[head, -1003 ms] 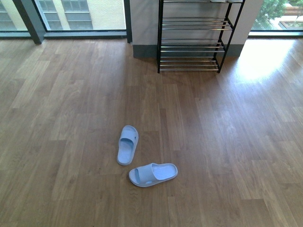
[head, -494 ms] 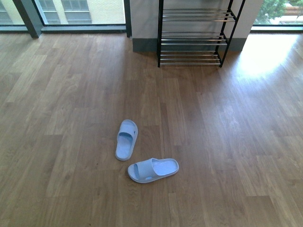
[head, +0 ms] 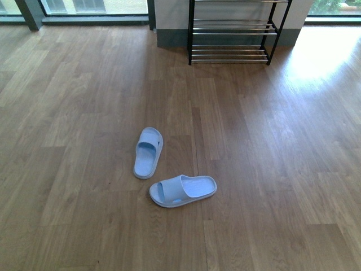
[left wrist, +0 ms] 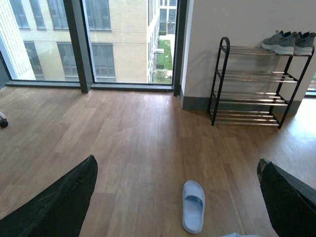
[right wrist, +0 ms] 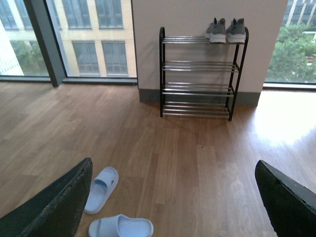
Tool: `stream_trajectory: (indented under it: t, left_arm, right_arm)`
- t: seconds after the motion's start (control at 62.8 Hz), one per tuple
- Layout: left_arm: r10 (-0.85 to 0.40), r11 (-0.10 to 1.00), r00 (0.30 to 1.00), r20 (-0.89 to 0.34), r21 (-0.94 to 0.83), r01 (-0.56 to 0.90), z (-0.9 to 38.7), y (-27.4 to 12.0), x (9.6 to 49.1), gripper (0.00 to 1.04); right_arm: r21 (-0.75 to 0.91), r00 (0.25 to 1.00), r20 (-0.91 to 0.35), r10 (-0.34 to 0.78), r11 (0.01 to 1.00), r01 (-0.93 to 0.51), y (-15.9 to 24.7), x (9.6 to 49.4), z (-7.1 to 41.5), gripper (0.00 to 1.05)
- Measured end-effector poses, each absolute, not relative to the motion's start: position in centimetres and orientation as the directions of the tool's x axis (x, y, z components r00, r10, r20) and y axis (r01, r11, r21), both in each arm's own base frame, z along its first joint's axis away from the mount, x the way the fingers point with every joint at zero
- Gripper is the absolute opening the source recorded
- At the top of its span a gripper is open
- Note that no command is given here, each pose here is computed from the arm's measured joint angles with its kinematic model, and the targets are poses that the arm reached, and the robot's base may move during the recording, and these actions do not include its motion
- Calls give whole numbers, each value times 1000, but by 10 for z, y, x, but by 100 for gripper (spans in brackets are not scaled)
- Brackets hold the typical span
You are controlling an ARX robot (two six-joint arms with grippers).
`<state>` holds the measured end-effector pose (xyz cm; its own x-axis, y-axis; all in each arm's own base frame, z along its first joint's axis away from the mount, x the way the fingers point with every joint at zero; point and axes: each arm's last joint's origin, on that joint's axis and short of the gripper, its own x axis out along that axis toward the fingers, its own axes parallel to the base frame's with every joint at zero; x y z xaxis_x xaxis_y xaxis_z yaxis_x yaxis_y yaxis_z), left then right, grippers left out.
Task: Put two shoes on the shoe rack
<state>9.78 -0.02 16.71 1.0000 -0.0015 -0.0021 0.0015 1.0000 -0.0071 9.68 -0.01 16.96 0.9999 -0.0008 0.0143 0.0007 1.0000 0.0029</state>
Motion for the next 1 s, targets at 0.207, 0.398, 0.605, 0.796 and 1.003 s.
stream_trajectory:
  t: [0.207, 0.398, 0.605, 0.796, 1.003]
  left_arm:
    - [-2, 1000, 1000, -2, -7, 2, 167, 0, 98, 95]
    - [-2, 1000, 1000, -2, -7, 2, 167, 0, 98, 95]
    - [-2, 1000, 1000, -2, -7, 2, 167, 0, 98, 95]
    - [-2, 1000, 1000, -2, -7, 2, 167, 0, 98, 95]
    - [-2, 1000, 1000, -2, -7, 2, 167, 0, 98, 95]
  right_arm:
    - [3, 1000, 14, -1, 1000, 1, 0, 97, 170, 95]
    - [3, 1000, 14, -1, 1000, 1, 0, 97, 170, 95]
    - [3, 1000, 14, -1, 1000, 1, 0, 97, 170, 95]
    - [3, 1000, 14, -1, 1000, 1, 0, 97, 170, 95]
    - [3, 1000, 14, -1, 1000, 1, 0, 97, 170, 95]
